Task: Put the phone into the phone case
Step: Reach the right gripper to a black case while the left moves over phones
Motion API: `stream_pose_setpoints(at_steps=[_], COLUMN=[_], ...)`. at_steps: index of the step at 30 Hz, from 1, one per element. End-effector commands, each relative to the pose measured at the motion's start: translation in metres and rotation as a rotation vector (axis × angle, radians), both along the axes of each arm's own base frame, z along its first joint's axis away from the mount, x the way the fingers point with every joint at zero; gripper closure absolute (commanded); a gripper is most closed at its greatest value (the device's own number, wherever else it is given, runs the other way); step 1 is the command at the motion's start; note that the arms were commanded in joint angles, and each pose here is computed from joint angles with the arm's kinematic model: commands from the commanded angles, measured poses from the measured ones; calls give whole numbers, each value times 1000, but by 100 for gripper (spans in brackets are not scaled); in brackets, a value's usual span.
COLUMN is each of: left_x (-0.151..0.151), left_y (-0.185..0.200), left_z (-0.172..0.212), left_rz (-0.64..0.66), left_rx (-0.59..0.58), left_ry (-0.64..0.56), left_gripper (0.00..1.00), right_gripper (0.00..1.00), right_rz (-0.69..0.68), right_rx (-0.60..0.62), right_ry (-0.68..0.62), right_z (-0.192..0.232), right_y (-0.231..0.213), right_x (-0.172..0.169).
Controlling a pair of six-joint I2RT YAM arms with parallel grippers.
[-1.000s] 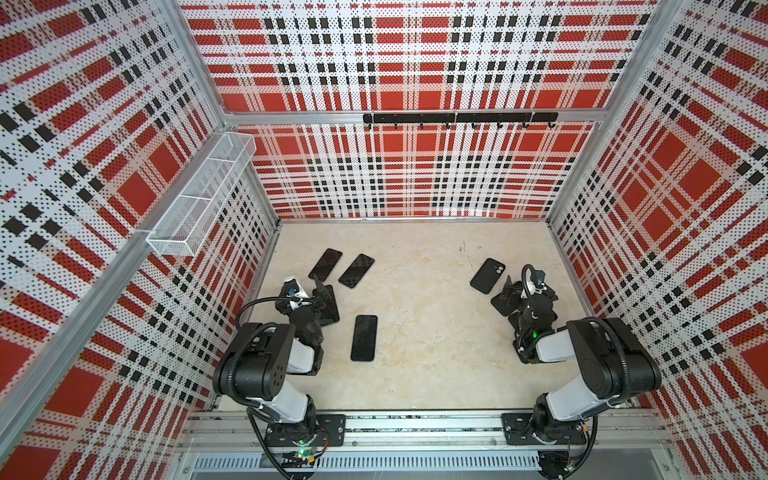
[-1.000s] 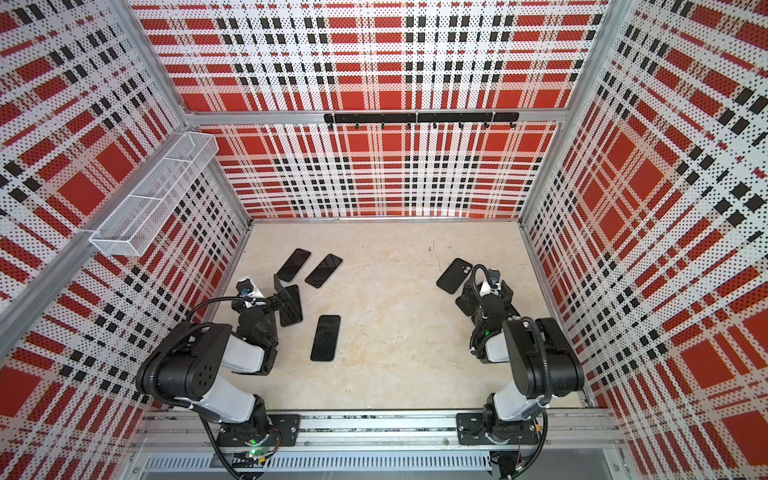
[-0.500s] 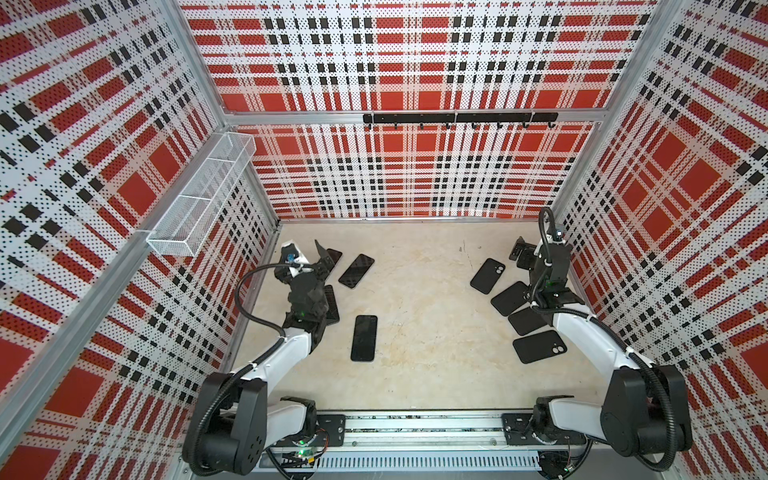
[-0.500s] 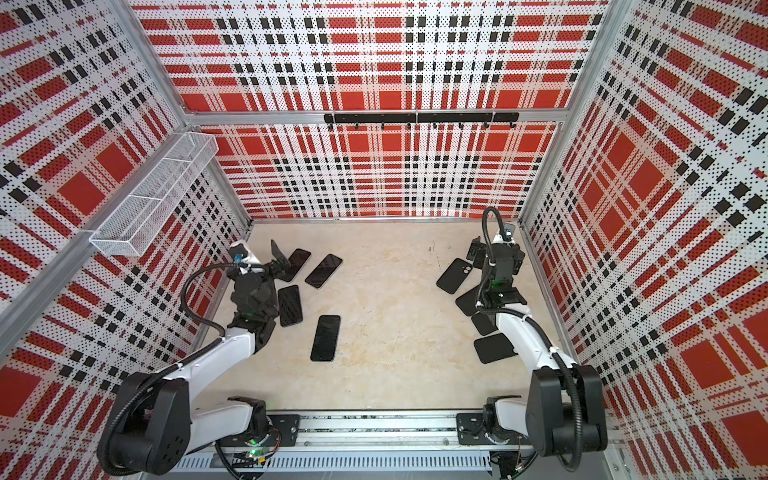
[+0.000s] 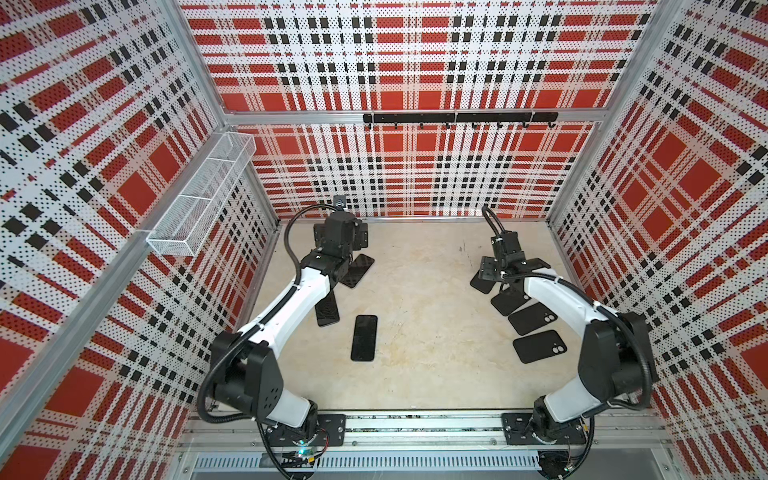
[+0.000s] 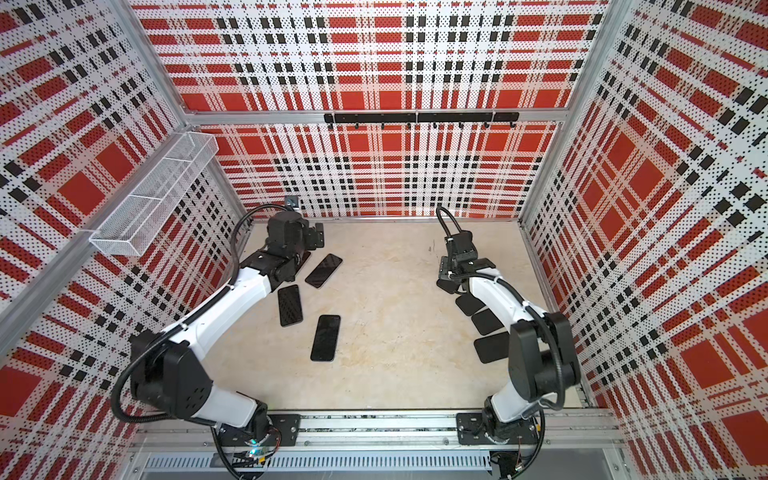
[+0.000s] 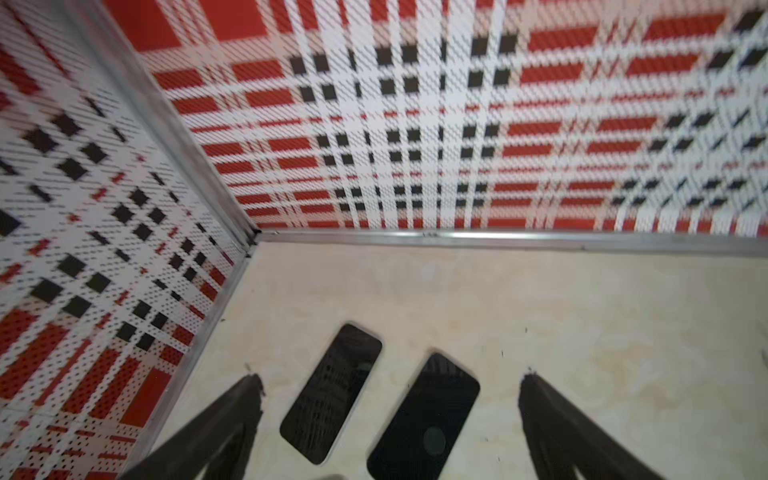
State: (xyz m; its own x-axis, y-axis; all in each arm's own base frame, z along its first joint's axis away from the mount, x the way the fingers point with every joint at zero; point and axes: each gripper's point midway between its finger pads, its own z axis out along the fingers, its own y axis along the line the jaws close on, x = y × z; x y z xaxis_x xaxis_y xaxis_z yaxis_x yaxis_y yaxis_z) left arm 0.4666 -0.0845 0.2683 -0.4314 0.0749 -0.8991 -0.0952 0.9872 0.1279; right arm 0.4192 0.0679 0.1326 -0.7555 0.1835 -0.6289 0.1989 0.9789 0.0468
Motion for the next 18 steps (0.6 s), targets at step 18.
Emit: stream_pose_setpoints(at_steps=[18], left_x=[-11], left_y=[-16], left_z=[-111], left_rz=[-139], left_rx=[-59], left_ry=[311], left_gripper=[2], right_gripper=[66], right_rz=[-53], right_rx=[19], right_ry=[150], right_z=[-60], right_y=[17], right_x=[57])
